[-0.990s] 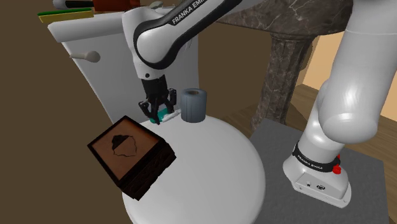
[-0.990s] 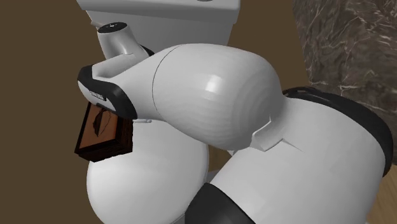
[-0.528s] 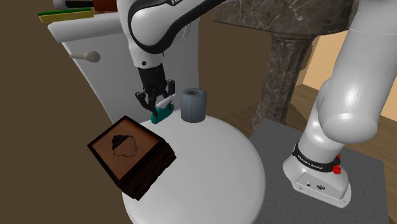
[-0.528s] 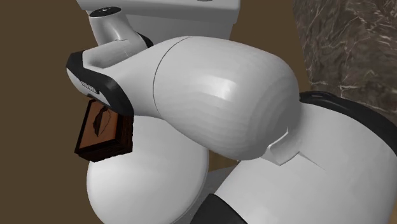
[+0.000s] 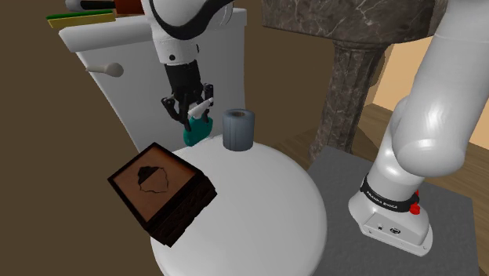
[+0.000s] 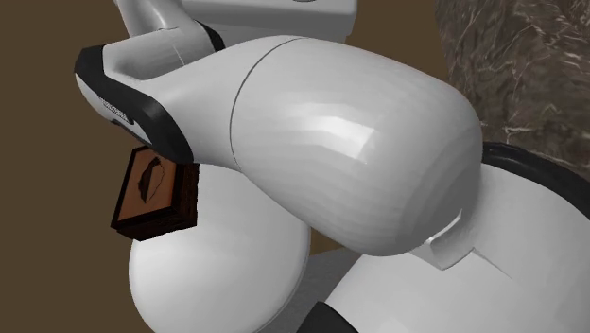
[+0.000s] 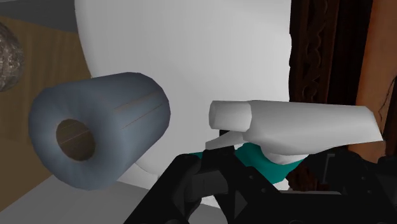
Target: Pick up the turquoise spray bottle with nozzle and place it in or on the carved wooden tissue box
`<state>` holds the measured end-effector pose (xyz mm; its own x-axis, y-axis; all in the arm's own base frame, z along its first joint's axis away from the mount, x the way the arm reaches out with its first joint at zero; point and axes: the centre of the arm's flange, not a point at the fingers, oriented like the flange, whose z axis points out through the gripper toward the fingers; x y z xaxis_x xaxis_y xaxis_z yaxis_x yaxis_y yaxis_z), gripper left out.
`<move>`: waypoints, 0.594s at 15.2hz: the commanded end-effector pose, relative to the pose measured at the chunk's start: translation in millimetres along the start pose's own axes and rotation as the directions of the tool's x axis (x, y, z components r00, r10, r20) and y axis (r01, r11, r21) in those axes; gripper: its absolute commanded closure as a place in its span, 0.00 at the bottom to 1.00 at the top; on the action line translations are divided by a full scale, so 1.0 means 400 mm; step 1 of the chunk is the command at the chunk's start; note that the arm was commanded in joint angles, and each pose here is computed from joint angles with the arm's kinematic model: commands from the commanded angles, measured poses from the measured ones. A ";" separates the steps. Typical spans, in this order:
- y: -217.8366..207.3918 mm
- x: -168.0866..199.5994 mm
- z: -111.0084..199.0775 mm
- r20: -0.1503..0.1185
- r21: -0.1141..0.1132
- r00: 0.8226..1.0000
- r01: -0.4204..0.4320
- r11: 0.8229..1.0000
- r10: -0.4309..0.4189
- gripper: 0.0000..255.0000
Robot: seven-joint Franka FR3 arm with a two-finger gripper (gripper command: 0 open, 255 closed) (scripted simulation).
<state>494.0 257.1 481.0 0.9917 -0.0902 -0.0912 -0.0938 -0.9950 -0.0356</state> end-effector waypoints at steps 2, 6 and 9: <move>-0.002 -0.005 -0.039 0.000 0.000 1.000 0.000 1.000 0.000 1.00; -0.004 -0.009 -0.091 0.000 0.000 1.000 0.000 1.000 0.000 1.00; -0.036 -0.023 -0.116 0.000 0.000 1.000 0.000 1.000 0.000 1.00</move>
<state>492.3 263.9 526.0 0.9917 -0.0903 -0.0912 -0.0939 -0.9950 -0.0355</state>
